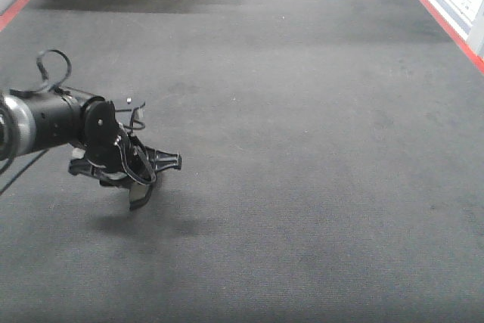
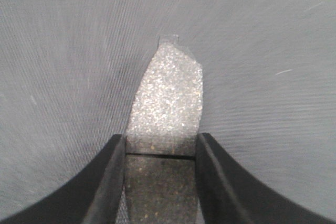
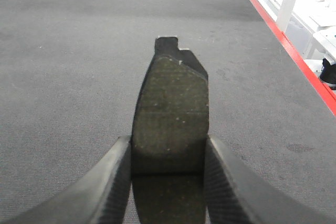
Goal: Move and align brake pads A on conveyor
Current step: 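Extend the left gripper with its brake pad down over the conveyor belt, then open the left gripper to release the pad and lift away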
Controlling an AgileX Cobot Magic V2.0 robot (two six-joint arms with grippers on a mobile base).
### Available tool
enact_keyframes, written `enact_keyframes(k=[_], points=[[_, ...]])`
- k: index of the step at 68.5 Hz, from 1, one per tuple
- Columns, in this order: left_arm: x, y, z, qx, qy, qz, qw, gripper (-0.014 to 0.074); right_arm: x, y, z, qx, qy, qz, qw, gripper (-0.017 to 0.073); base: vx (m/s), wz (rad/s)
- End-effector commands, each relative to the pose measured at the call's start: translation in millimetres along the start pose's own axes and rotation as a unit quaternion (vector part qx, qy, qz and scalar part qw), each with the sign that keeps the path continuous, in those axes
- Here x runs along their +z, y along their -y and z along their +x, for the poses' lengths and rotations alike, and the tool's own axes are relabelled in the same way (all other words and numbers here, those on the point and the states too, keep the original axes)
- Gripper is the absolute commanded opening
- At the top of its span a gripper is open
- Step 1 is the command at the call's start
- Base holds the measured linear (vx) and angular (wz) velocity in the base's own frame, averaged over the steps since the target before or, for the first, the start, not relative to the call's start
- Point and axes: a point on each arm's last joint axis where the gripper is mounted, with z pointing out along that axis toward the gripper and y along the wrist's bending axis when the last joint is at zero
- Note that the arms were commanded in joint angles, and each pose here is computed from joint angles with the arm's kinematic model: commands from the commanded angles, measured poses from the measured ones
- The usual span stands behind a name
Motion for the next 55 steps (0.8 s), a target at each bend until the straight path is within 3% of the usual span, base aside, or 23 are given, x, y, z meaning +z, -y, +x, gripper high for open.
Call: enact_keyframes(k=[1, 19, 28, 39, 55], points=[[-23.8, 7.7, -11.4, -0.014, 0.04, 0.023, 0.999, 0.0268, -3.7, 1.1, -18.3, -0.008, 0.062, 0.003, 0.998, 0.0101, 0.0, 0.0], [-24.5, 10.2, -9.9, -0.034, 0.031, 0.037, 0.998, 0.0431, -3.7, 1.1, -18.3, -0.008, 0.062, 0.003, 0.998, 0.0101, 0.0, 0.0], [-40.8, 11.6, -15.0, -0.032, 0.067, 0.05, 0.996, 0.048, -3.7, 1.1, -18.3, -0.008, 0.062, 0.003, 0.998, 0.0101, 0.0, 0.0], [-85.8, 8.2, -16.7, -0.009, 0.141, 0.057, 0.988, 0.0482, -3.7, 1.1, -18.3, -0.008, 0.062, 0.003, 0.998, 0.0101, 0.0, 0.0], [-145.2, -14.5, 28.3, 0.035, 0.23, 0.051, 0.971, 0.0455, -3.7, 1.1, -18.3, -0.008, 0.062, 0.003, 0.998, 0.0101, 0.0, 0.0]])
